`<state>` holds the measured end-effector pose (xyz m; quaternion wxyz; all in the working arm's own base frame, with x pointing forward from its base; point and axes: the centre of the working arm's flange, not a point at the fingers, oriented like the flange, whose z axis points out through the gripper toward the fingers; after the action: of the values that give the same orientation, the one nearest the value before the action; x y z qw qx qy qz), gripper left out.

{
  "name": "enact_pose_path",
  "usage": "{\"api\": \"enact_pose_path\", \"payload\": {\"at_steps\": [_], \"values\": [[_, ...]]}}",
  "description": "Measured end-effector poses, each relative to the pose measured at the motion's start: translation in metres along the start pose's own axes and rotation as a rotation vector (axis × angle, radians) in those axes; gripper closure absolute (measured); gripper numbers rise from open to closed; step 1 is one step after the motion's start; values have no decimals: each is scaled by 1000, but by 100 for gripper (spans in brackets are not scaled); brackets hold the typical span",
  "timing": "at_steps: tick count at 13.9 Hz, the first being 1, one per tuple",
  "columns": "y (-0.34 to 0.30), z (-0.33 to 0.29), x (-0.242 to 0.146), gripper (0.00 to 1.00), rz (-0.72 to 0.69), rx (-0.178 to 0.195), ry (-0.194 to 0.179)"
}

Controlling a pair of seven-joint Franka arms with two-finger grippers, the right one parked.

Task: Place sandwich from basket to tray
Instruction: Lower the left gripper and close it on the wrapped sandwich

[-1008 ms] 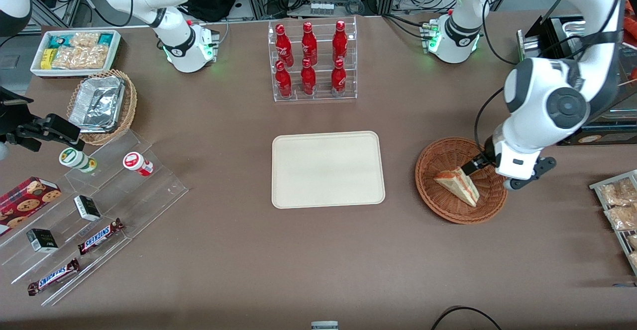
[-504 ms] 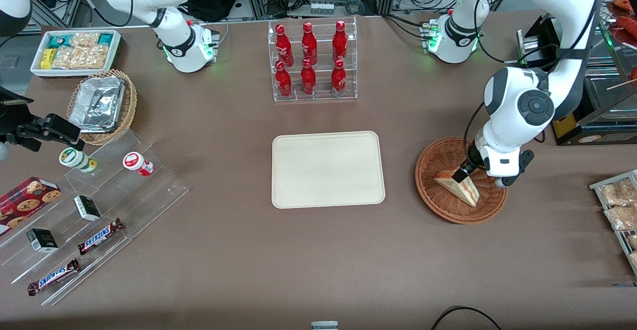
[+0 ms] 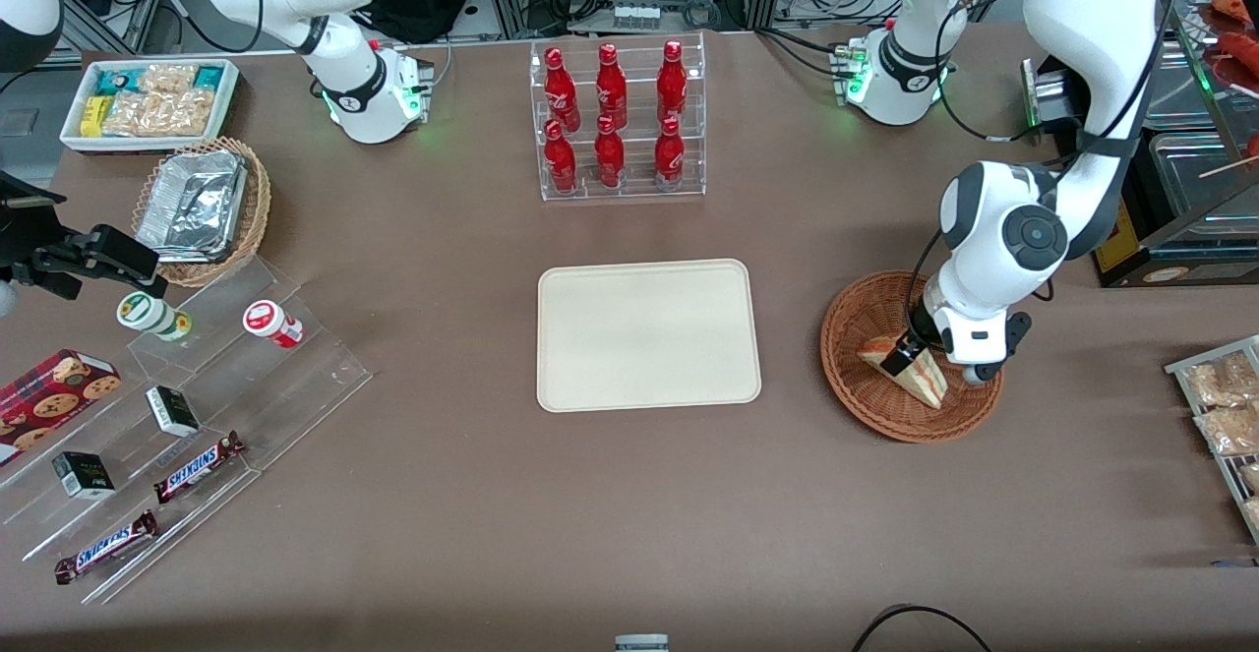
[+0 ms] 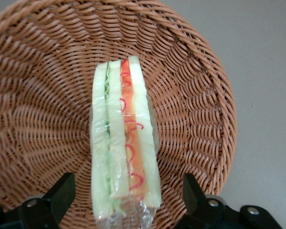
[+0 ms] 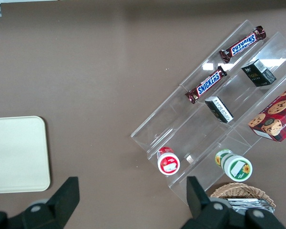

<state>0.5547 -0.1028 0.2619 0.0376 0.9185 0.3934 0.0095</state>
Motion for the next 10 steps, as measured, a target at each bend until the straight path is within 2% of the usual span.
{"api": "enact_pose_path", "payload": {"at_steps": [1,4,8,9,10], "values": [[0,3,0,3,-1,-2,-1],[0,4,3,37,-6,-5,0],[5,-6,8,74,-7,-22,15],[6,-13,9,80,-5,-26,21],[8,-22,9,81,-1,-16,21]]}}
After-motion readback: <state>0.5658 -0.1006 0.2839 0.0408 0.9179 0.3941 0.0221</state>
